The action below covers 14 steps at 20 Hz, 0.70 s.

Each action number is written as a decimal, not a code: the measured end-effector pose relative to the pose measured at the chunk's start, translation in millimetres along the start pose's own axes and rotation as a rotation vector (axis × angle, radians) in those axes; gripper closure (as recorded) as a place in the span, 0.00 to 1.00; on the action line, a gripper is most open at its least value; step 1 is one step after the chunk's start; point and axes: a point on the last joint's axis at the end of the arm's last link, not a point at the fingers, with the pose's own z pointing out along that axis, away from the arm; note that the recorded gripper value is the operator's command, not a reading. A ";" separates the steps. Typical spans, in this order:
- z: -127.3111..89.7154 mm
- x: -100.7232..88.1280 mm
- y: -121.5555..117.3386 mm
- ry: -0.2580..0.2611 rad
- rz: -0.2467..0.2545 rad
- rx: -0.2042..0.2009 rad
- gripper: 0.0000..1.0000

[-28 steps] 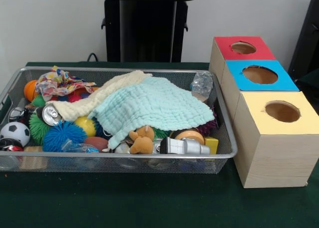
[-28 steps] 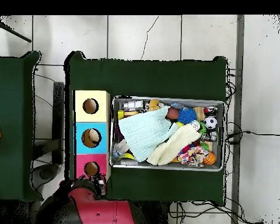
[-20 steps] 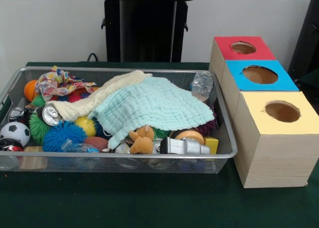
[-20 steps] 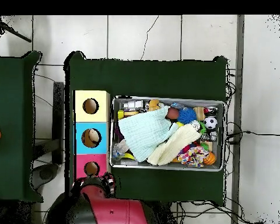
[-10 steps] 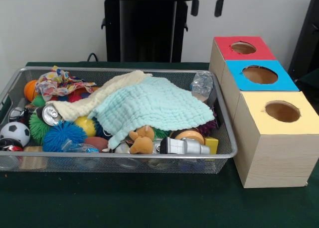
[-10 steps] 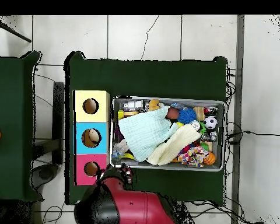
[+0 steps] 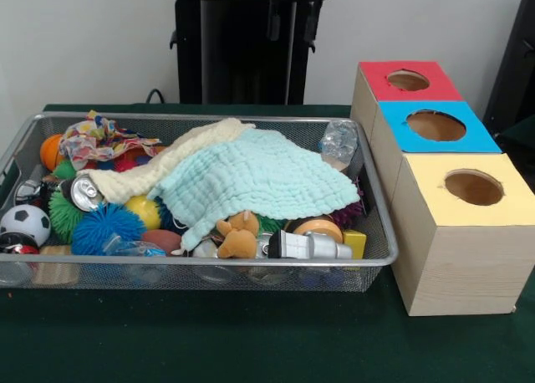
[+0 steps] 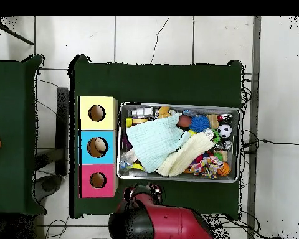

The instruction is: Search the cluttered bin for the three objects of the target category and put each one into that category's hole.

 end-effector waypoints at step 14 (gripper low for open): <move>42.3 16.0 33.0 0.021 -0.169 -0.065 0.00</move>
